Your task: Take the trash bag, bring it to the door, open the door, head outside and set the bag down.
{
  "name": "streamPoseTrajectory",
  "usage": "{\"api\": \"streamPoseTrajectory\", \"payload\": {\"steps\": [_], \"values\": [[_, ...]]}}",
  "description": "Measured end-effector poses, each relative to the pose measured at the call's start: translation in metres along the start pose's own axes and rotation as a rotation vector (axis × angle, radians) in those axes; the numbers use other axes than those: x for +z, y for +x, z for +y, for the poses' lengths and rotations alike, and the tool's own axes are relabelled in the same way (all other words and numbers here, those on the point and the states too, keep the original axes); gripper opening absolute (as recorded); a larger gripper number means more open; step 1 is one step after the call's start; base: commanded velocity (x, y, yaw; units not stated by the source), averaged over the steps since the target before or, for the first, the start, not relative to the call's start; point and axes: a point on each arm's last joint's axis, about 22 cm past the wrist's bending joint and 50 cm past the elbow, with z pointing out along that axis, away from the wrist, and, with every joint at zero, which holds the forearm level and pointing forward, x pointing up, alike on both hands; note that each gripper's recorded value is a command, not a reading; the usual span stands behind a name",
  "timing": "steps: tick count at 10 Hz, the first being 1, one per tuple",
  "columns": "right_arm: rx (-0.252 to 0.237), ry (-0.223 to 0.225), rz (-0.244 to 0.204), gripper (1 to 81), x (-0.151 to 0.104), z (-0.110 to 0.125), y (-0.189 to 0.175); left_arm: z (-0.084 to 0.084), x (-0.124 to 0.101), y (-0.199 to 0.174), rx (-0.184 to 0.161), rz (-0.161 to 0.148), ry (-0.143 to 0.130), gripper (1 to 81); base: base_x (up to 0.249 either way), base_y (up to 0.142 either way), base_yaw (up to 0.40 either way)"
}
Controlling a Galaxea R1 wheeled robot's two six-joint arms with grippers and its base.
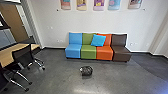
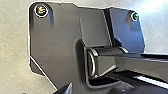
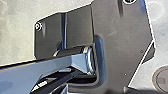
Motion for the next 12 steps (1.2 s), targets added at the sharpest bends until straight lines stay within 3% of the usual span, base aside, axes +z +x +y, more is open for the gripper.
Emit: {"api": "streamPoseTrajectory", "payload": {"steps": [6,12], "values": [[-0.002,0.0,-0.001,81.1,0.0,0.0,-0.0002,-0.0003,0.0,0.0002,0.0,0.0,0.001,81.1,0.136,0.0,0.0],[-0.002,0.0,-0.002,81.1,0.0009,-0.0014,-0.0004,-0.0087,-0.0022,-0.0001,0.0,-0.001,0.013,81.1,0.135,0.073,0.0]]}}
